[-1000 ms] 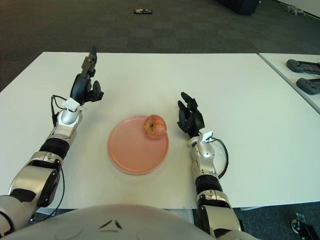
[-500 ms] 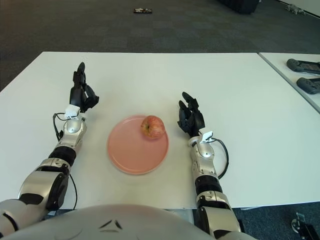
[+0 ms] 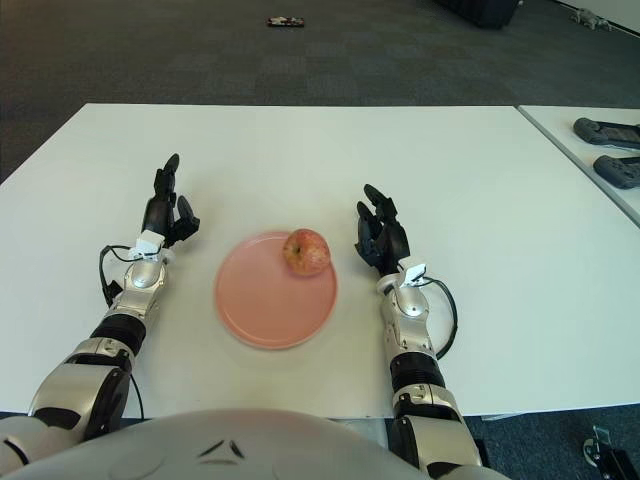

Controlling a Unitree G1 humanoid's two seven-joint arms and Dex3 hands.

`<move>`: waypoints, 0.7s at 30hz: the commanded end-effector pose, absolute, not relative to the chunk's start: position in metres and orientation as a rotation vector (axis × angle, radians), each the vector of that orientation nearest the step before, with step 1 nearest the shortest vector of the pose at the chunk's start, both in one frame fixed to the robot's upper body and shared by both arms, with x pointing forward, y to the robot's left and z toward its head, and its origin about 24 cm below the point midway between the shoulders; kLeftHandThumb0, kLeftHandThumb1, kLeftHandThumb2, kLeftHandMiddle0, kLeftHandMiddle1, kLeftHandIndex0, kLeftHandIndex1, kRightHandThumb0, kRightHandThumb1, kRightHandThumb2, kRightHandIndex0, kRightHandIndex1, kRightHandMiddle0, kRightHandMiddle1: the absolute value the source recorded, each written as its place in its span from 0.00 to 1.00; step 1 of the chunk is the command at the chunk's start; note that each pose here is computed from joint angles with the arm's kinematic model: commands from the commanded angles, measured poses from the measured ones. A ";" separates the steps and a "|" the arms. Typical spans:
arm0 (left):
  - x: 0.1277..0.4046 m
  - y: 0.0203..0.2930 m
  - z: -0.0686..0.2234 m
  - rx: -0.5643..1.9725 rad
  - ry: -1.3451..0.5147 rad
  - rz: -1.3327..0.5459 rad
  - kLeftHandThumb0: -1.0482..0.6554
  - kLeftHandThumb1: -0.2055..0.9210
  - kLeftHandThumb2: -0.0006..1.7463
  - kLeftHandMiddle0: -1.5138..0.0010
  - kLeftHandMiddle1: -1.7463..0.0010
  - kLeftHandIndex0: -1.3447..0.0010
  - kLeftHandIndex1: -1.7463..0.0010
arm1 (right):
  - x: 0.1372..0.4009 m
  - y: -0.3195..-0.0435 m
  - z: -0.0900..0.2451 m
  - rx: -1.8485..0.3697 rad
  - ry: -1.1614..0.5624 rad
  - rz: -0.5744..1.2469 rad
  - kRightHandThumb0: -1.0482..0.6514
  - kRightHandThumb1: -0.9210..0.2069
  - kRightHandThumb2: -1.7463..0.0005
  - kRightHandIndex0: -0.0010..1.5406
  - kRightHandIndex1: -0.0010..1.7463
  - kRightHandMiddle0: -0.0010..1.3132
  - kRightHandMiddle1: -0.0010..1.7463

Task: Put the apple into the plate.

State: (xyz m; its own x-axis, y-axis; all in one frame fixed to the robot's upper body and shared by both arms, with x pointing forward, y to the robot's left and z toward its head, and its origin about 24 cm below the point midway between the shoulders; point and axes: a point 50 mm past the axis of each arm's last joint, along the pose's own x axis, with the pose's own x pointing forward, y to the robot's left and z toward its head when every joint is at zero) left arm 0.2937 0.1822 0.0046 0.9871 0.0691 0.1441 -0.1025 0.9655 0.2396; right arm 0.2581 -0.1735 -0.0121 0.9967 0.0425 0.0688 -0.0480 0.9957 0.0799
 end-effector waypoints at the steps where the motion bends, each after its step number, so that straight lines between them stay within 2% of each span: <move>1: 0.295 0.188 0.002 0.265 -0.067 0.099 0.04 1.00 0.66 0.97 0.99 1.00 0.85 | 0.234 -0.169 -0.045 0.115 0.108 0.025 0.26 0.00 0.66 0.16 0.00 0.00 0.27; 9: 0.288 0.192 -0.009 0.244 0.038 0.091 0.11 1.00 0.60 0.95 0.99 1.00 0.86 | 0.233 -0.169 -0.045 0.114 0.116 0.023 0.26 0.00 0.66 0.16 0.00 0.00 0.27; 21: 0.276 0.195 -0.013 0.232 0.073 0.077 0.12 1.00 0.56 0.96 1.00 1.00 0.89 | 0.231 -0.170 -0.047 0.109 0.123 0.022 0.26 0.00 0.65 0.16 0.00 0.00 0.27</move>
